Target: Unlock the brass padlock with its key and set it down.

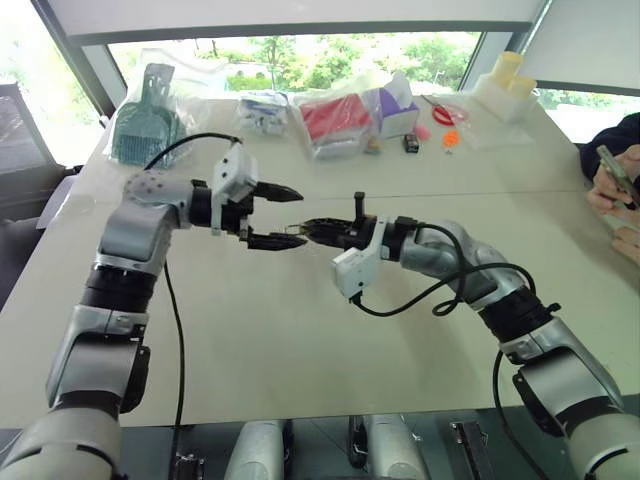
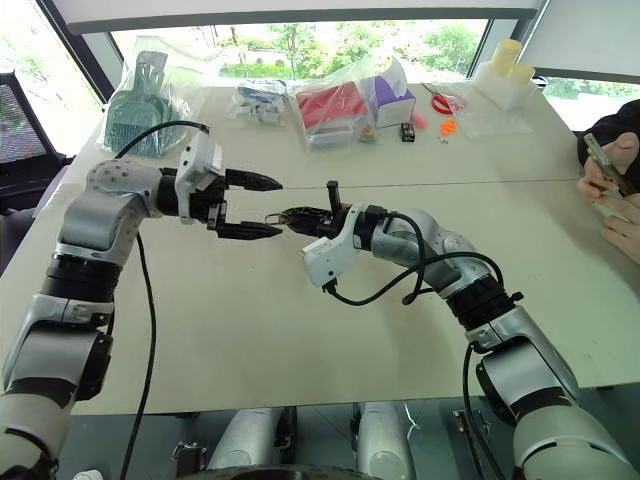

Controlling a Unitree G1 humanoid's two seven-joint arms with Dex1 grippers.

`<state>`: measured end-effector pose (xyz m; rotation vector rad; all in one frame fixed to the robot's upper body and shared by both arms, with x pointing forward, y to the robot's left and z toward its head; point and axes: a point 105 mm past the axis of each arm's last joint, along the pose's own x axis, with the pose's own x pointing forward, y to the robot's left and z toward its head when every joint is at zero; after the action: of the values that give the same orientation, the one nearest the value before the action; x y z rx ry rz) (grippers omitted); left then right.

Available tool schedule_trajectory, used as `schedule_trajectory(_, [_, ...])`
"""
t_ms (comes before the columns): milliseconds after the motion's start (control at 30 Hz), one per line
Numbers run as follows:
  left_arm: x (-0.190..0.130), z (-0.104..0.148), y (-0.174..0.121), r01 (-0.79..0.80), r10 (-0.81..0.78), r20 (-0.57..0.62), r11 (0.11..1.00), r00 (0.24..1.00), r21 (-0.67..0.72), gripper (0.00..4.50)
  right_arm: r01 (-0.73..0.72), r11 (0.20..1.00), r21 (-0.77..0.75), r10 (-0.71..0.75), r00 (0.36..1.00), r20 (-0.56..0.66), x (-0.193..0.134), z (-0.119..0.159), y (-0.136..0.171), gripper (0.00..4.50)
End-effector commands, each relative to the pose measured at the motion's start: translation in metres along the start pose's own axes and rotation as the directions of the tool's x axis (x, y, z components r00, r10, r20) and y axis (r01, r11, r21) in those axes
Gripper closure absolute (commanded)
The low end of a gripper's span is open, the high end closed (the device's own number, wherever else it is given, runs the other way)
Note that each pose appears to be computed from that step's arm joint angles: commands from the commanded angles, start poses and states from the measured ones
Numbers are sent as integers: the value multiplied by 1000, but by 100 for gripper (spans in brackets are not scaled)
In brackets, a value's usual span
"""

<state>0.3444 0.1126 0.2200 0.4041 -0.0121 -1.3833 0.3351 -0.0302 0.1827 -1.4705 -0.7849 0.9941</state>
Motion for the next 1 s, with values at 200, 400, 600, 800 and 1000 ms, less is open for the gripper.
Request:
schedule_trajectory(200, [-11, 6, -7, -7, 7, 8, 1000, 1000, 29, 405, 53, 999, -8, -53, 999, 5, -4, 0, -17, 450])
schedule_trajectory(400, [-6, -10, -12, -15, 15, -20, 1000, 1000, 1, 446, 54, 999, -10, -53, 999, 8, -4, 1, -18, 450])
schedule_trajectory(600, [-2, -27, -9, -40, 40, -57, 999, 998, -7, 446, 56, 998, -13, -56, 998, 13, -3, 2, -21, 450])
schedule_trajectory(800, [1, -38, 6, -117, 117, -66, 993, 991, 13, 446, 58, 998, -10, -57, 998, 15, -3, 3, -22, 450])
schedule_trajectory(1000, [0, -38, 19, -191, 191, -38, 981, 981, 22, 446, 58, 998, -5, -58, 998, 12, -3, 3, -22, 450])
